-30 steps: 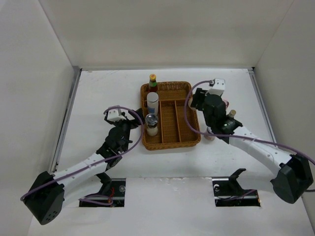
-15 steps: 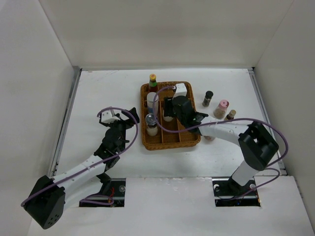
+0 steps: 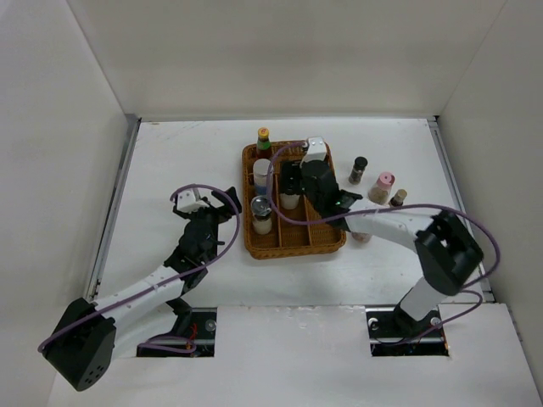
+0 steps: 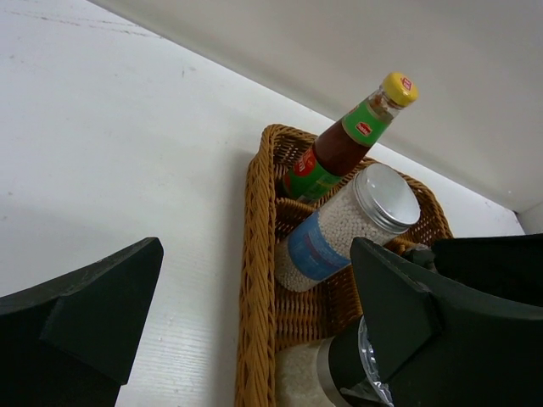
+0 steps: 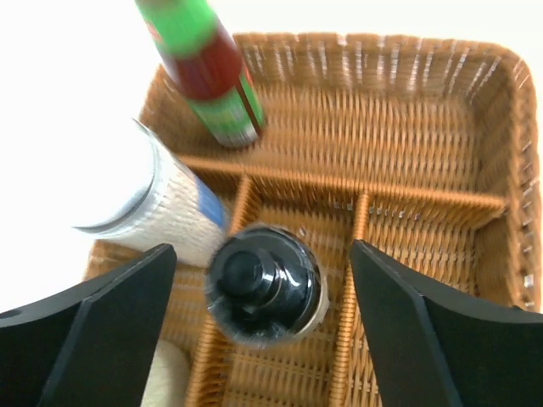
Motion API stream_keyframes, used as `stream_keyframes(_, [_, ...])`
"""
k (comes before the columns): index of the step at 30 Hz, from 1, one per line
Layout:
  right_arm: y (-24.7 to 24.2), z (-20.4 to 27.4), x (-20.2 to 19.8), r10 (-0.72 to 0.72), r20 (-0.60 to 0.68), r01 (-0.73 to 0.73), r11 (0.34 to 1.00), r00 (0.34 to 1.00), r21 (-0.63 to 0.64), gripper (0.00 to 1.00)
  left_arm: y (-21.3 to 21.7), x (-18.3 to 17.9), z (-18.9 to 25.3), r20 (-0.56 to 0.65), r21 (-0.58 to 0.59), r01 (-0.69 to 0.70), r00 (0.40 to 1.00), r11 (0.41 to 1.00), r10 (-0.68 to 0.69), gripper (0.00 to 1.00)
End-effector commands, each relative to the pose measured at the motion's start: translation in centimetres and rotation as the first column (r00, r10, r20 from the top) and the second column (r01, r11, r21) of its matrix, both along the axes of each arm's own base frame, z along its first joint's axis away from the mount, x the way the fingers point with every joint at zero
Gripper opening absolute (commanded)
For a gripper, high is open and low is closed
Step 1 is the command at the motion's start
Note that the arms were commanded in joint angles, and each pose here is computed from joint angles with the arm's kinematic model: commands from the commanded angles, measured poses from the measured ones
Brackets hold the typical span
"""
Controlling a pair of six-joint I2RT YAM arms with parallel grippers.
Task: Organize the condiment bottles
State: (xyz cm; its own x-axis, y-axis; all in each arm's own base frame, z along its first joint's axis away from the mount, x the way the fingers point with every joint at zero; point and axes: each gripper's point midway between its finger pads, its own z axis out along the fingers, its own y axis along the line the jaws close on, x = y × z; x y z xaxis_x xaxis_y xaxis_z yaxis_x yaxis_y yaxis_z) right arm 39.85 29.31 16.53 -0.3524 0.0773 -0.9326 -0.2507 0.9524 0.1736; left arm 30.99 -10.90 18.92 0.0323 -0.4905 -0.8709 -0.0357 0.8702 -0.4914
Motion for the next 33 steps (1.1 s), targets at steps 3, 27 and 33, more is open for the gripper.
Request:
stream_keyframes(3, [-5.4, 9.9, -3.1, -0.110, 0.192, 0.072, 0.978, 0.975, 0.196, 0.88, -0.5, 0.1, 1.6, 0.052, -0.046, 0.019, 0.999, 0.999, -0.016, 0.95])
stream_keyframes(27, [-20.6, -5.5, -9.2, -0.453, -0.183, 0.464, 0.886, 0.873, 0.020, 0.83, -1.2, -0.1, 1.9, 0.058, -0.049, 0.046, 0.997, 0.998, -0.043, 0.95])
stream_keyframes(33, [-22.5, -2.4, -9.2, -0.521, -0.085, 0.526, 0.849, 0.849, 0.049, 0.53, -1.2, -0.1, 2.0, 0.060, -0.052, 0.047, 0.997, 0.998, -0.043, 0.95])
